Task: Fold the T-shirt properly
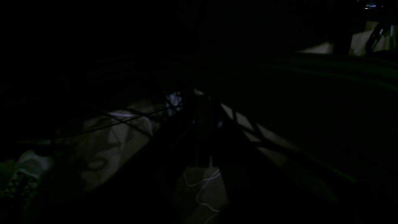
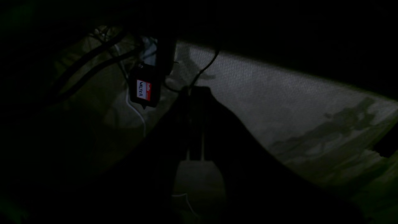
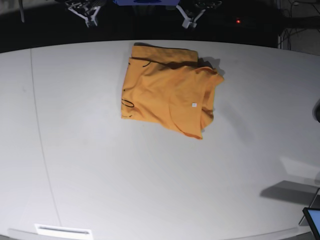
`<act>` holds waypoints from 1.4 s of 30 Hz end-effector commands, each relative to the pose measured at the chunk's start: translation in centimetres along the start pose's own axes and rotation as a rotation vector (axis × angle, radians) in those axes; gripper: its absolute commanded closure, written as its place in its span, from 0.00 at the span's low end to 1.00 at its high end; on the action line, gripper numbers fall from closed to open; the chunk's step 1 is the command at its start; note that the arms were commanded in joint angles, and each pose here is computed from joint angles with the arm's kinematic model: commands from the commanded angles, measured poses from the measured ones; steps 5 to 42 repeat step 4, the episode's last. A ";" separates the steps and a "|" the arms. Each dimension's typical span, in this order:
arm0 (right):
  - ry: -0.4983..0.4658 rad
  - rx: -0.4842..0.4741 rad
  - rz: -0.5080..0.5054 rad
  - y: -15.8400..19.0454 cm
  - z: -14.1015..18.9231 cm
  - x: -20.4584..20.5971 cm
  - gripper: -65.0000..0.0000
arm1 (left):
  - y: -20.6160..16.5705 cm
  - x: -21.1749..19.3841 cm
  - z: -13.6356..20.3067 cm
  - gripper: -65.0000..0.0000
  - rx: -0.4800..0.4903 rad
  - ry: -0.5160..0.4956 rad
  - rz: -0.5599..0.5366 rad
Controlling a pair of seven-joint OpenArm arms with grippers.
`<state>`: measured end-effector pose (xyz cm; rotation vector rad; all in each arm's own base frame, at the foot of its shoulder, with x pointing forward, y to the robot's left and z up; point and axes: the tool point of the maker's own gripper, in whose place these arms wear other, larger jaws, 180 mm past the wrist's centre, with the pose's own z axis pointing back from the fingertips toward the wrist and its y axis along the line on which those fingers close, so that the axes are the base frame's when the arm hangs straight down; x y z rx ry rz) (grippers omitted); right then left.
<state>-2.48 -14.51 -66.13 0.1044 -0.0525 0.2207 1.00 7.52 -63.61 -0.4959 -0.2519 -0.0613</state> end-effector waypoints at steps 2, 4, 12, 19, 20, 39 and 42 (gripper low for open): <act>-0.008 -0.003 -0.002 -0.3 0.0 0.1 1.00 | -0.2 0.5 -0.1 1.00 -0.014 -0.008 -0.001; -0.047 -0.005 0.001 -0.4 0.0 1.1 1.00 | -0.2 0.8 -0.2 1.00 -0.014 -0.012 -0.003; -0.047 -0.005 0.001 -0.4 0.0 1.1 1.00 | -0.2 0.8 -0.2 1.00 -0.014 -0.012 -0.003; -0.047 -0.005 0.001 -0.4 0.0 1.1 1.00 | -0.2 0.8 -0.2 1.00 -0.014 -0.012 -0.003; -0.047 -0.005 0.001 -0.4 0.0 1.1 1.00 | -0.2 0.8 -0.2 1.00 -0.014 -0.012 -0.003; -0.047 -0.005 0.001 -0.4 0.0 1.1 1.00 | -0.2 0.8 -0.2 1.00 -0.014 -0.012 -0.003; -0.047 -0.005 0.001 -0.4 0.0 1.1 1.00 | -0.2 0.8 -0.2 1.00 -0.014 -0.012 -0.003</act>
